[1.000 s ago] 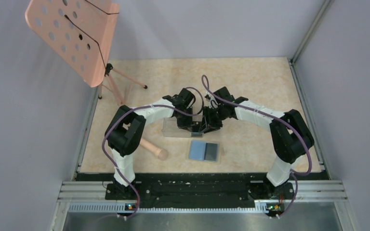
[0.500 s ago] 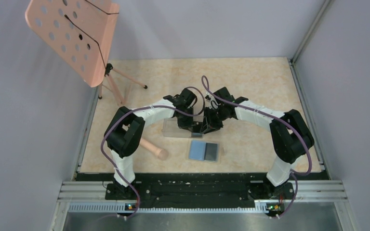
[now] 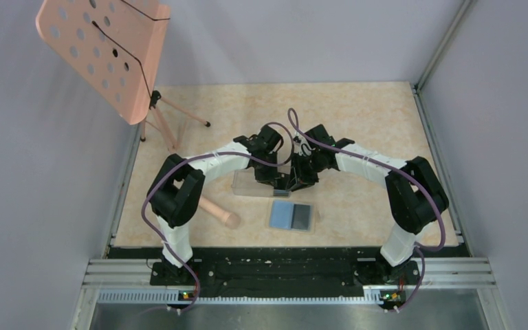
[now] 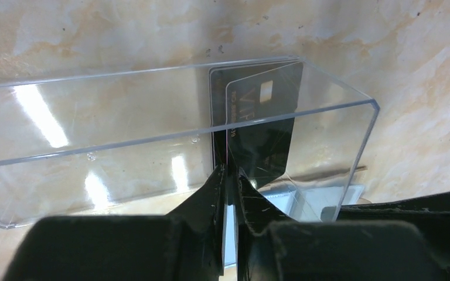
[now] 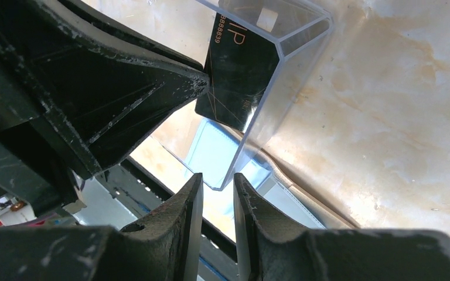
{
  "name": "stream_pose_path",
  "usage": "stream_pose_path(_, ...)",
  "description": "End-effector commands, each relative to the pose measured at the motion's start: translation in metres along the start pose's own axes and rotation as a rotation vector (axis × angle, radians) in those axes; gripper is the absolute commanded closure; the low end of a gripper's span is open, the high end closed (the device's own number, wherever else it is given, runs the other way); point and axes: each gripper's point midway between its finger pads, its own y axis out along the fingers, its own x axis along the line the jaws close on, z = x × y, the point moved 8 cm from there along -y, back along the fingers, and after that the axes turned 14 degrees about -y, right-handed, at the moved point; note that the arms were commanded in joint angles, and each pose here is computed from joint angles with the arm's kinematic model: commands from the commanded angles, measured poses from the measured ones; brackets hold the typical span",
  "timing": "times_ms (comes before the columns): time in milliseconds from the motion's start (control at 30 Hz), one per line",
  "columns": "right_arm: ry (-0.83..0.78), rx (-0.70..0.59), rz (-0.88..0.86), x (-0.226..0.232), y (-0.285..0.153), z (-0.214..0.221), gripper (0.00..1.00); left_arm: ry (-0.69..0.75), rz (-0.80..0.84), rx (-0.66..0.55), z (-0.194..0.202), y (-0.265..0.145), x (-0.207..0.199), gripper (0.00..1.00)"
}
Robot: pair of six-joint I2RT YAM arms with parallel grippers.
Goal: Put the credit cards into the card holder
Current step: Pick up the credit card from the storage box.
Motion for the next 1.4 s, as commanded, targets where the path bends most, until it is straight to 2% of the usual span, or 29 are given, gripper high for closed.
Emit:
stream_pose_path(0, -0.058, -0.101, -0.039, 0.014, -0.014, -0.016, 0.75, 0.033, 0.196, -0.042, -0.001, -0.029, -0.04, 0.88)
stream_pose_path(300, -0.054, -0.094, -0.029, 0.012, -0.013, -0.013, 0.74, 0.043, 0.254, -0.034, 0.002, -0.03, -0.042, 0.84)
stream_pose_path(767, -0.06, -0.096, -0.019, 0.012, -0.016, -0.013, 0.74, 0.018, 0.134, 0.004, 0.007, -0.008, -0.025, 0.72)
stream_pose_path(900, -0.057, -0.094, -0.019, 0.012, -0.016, -0.012, 0.74, 0.017, 0.133, 0.013, 0.008, -0.004, -0.024, 0.72)
stream_pose_path(1000, -0.059, -0.098, -0.019, 0.013, -0.017, -0.012, 0.74, 0.016, 0.132, 0.022, 0.008, 0.0, -0.024, 0.77)
stream_pose_path(1100, -0.061, -0.104, -0.02, 0.014, -0.019, -0.013, 0.74, 0.019, 0.126, 0.021, 0.009, 0.0, -0.023, 0.99)
stream_pose_path(1233, -0.068, -0.131, -0.016, 0.018, -0.028, -0.018, 0.71, 0.021, 0.124, -0.024, 0.006, -0.013, -0.022, 1.0)
stream_pose_path(1367, -0.077, -0.18, -0.011, 0.023, -0.044, -0.024, 0.57, 0.028, 0.144, -0.109, 0.001, -0.041, -0.024, 1.0)
